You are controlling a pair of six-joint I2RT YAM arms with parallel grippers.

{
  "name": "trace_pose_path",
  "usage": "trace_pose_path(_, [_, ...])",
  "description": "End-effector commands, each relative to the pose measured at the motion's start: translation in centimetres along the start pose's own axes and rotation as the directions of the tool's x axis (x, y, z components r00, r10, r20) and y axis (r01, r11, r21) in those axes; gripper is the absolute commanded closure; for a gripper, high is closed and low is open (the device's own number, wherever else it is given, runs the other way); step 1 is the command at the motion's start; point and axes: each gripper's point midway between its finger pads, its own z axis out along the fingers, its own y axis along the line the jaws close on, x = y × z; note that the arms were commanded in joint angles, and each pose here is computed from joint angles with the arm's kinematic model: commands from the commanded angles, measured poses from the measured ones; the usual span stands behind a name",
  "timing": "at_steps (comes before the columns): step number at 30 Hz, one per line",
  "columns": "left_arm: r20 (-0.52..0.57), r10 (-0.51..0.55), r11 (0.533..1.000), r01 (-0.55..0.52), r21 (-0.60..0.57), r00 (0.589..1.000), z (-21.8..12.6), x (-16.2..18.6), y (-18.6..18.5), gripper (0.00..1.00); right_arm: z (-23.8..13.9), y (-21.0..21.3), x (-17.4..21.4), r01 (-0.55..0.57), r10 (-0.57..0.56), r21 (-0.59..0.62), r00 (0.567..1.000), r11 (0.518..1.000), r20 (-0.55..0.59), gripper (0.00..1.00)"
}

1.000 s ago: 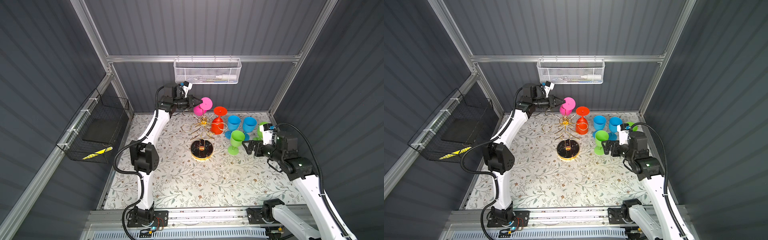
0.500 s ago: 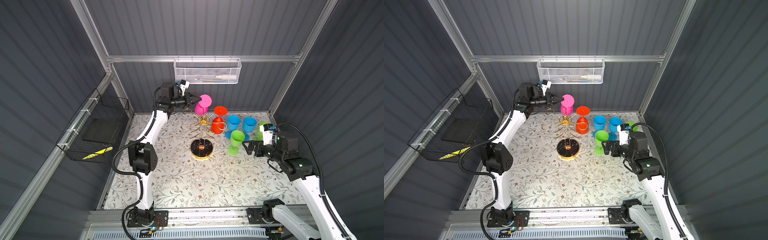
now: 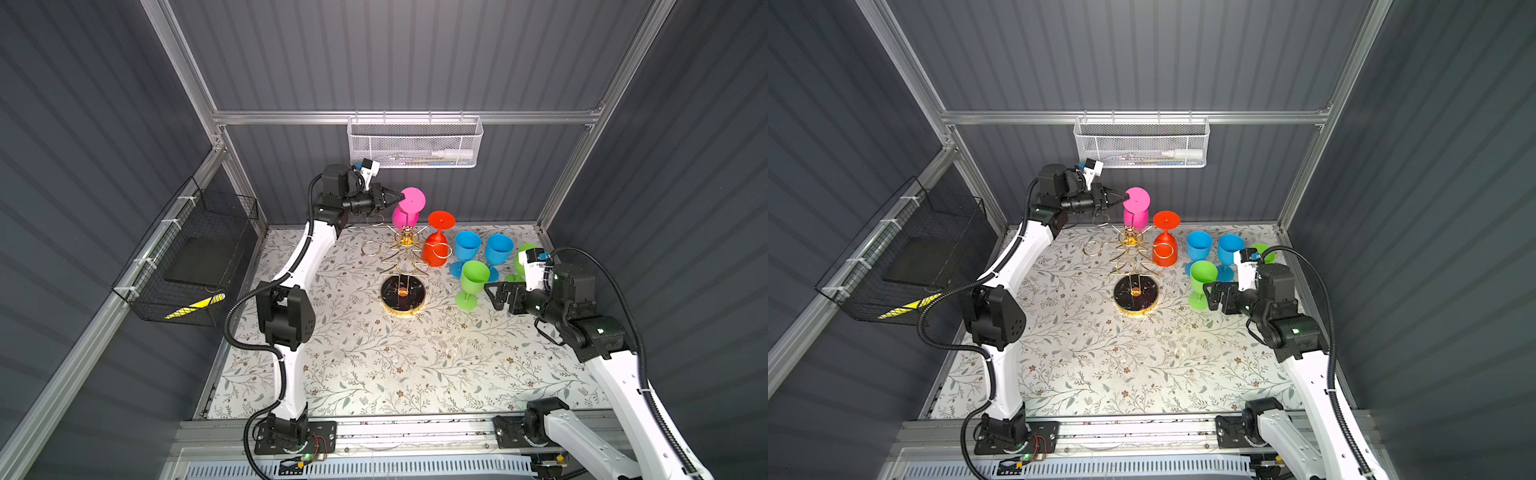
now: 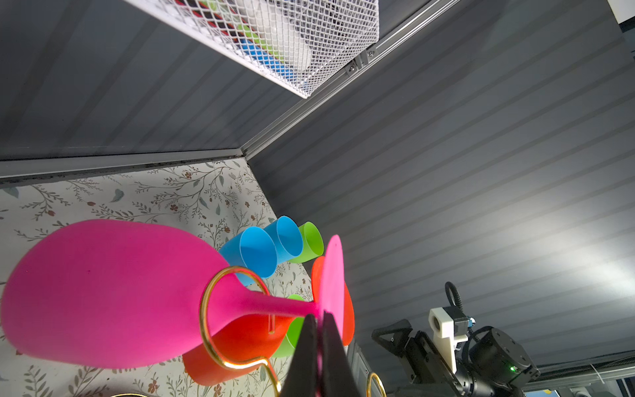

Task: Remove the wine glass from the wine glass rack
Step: 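Lift the pink glass up off the rack hook with the left gripper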

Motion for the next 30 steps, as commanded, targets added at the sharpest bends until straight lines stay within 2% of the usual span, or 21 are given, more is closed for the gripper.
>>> trace_pose_path(1, [0.008,0.057,0.998,-0.057,0.015,0.998,-1.2,-0.4,-2.4,1.00,-0.2,-0.1,0.2,0.016,-0.016,0.002,1.000,1.000,0.004,0.01])
trace_pose_path(10, [-0.022,0.018,1.000,-0.019,-0.016,1.000,-1.2,0.5,-1.5,1.00,-0.2,-0.1,0.3,0.014,-0.014,0.000,1.000,1.000,0.006,0.01])
trace_pose_path(30, [-0.088,-0.024,1.000,0.023,-0.009,0.996,-1.1,2.4,-1.1,1.00,-0.5,-0.1,0.2,0.018,-0.018,0.009,1.000,1.000,0.013,0.01])
